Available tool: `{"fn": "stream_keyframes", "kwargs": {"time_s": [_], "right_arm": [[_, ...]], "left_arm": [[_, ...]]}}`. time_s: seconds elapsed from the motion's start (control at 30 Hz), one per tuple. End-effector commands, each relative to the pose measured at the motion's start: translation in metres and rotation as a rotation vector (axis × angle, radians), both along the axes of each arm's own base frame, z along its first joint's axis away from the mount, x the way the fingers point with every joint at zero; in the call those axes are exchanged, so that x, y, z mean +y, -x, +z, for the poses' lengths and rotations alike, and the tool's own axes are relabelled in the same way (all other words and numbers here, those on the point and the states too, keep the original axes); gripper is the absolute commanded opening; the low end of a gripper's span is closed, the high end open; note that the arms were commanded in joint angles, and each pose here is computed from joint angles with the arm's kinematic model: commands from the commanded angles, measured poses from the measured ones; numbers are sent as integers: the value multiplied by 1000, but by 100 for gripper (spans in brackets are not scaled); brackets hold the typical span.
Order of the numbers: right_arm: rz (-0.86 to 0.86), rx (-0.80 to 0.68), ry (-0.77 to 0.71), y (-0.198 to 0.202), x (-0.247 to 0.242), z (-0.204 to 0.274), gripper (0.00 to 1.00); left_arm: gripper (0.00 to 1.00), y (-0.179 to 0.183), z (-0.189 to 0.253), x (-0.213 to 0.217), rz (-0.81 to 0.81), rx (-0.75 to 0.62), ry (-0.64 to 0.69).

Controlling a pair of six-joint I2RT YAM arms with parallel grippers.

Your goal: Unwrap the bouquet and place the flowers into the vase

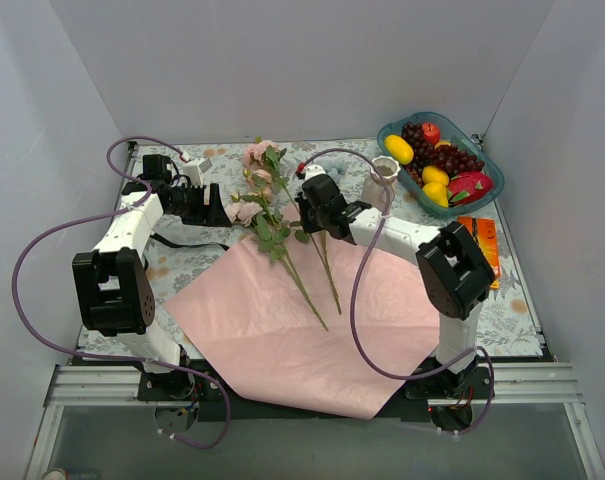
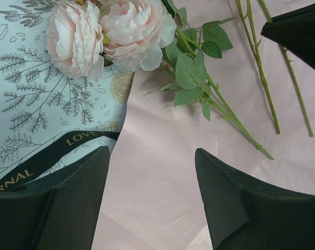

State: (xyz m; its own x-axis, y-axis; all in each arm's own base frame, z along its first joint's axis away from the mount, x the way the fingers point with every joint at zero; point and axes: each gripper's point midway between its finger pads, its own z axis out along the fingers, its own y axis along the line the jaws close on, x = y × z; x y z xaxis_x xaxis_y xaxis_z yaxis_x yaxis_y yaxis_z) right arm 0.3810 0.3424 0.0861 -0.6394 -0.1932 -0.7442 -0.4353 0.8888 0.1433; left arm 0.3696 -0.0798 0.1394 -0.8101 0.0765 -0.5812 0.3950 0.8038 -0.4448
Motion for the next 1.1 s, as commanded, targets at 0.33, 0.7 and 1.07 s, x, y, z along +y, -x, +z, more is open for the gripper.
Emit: {"fn": "stream_keyframes", "kwargs": {"time_s": [0.33, 0.7, 1.07], "right_arm": [[5, -418, -232, -12, -5, 176, 2], [-93, -930, -454, -14, -67, 416, 1], [-181, -1528, -580, 32, -163, 460, 1]], "left_arm": [[66, 0, 10, -1, -6, -22, 13], [66, -3, 10, -2, -3, -19, 17], [67, -6, 12, 2, -4, -36, -10]]}}
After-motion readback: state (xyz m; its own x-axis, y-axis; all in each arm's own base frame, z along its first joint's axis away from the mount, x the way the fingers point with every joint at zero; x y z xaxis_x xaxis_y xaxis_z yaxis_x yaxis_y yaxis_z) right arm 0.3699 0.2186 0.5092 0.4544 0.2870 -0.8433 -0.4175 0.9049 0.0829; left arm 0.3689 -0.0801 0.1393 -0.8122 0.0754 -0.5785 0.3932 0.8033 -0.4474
